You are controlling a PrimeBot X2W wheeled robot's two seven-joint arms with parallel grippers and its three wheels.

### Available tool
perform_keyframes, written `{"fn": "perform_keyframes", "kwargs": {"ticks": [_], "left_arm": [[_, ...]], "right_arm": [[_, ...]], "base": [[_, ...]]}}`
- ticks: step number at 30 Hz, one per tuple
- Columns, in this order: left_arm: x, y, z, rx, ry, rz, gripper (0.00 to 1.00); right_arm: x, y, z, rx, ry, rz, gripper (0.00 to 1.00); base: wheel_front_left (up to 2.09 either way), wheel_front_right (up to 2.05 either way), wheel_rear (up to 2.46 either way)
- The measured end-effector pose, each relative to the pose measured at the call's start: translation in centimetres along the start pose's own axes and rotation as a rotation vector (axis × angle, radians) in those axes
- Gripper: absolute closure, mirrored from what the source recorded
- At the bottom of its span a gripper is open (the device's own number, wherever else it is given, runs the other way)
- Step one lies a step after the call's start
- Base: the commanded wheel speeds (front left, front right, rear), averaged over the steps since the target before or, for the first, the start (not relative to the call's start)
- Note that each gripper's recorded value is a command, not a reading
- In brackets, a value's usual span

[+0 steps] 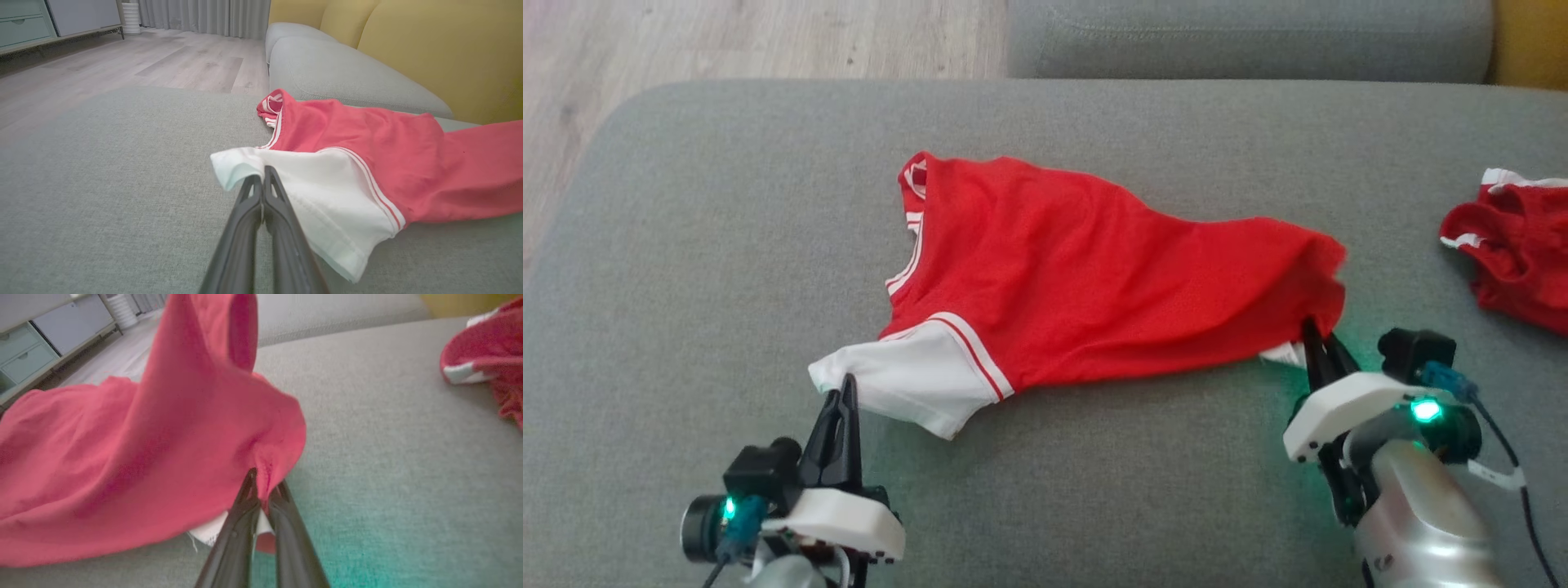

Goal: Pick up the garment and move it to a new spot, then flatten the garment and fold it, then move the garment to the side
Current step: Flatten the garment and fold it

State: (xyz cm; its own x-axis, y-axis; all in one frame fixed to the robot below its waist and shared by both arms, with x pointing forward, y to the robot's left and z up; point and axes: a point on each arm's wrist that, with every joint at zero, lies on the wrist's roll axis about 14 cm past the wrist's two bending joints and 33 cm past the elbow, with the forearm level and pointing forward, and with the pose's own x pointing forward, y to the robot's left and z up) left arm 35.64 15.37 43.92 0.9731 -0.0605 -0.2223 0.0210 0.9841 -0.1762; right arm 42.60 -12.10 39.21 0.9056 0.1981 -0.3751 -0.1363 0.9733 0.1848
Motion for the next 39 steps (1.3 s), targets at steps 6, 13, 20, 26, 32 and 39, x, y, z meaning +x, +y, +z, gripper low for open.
{"fn": "perform_keyframes", "kwargs": {"ticks": [6, 13, 20, 26, 32, 39], "left_arm": [[-0.7, -0.7, 2.4, 0.015, -0.084, -0.028, 1.00], [-1.8, -2.2, 8.4, 0.045, -0.280, -0.079, 1.00], [-4.0, -3.9, 14.9, 0.092, -0.494, -0.139, 1.00], [-6.0, -5.2, 18.6, 0.122, -0.610, -0.183, 1.00], [-6.3, -6.3, 20.4, 0.156, -0.629, -0.228, 1.00], [-1.6, -6.0, 19.5, 0.184, -0.521, -0.268, 1.00]], "right_arm": [[-0.6, 0.9, 4.8, -0.025, -0.158, 0.028, 1.00], [-4.1, 2.0, 8.9, -0.020, -0.319, 0.060, 1.00], [-9.1, 2.3, 14.3, -0.034, -0.493, 0.066, 1.00], [-12.7, 2.3, 16.7, -0.048, -0.573, 0.061, 1.00], [-13.8, 2.1, 17.0, -0.057, -0.564, 0.049, 1.00], [-9.6, 2.0, 13.6, -0.036, -0.399, 0.058, 1.00]], "base": [[0.00, 0.00, 0.00], [0.00, 0.00, 0.00], [0.00, 0.00, 0.00], [0.00, 0.00, 0.00], [0.00, 0.00, 0.00], [0.00, 0.00, 0.00]]}}
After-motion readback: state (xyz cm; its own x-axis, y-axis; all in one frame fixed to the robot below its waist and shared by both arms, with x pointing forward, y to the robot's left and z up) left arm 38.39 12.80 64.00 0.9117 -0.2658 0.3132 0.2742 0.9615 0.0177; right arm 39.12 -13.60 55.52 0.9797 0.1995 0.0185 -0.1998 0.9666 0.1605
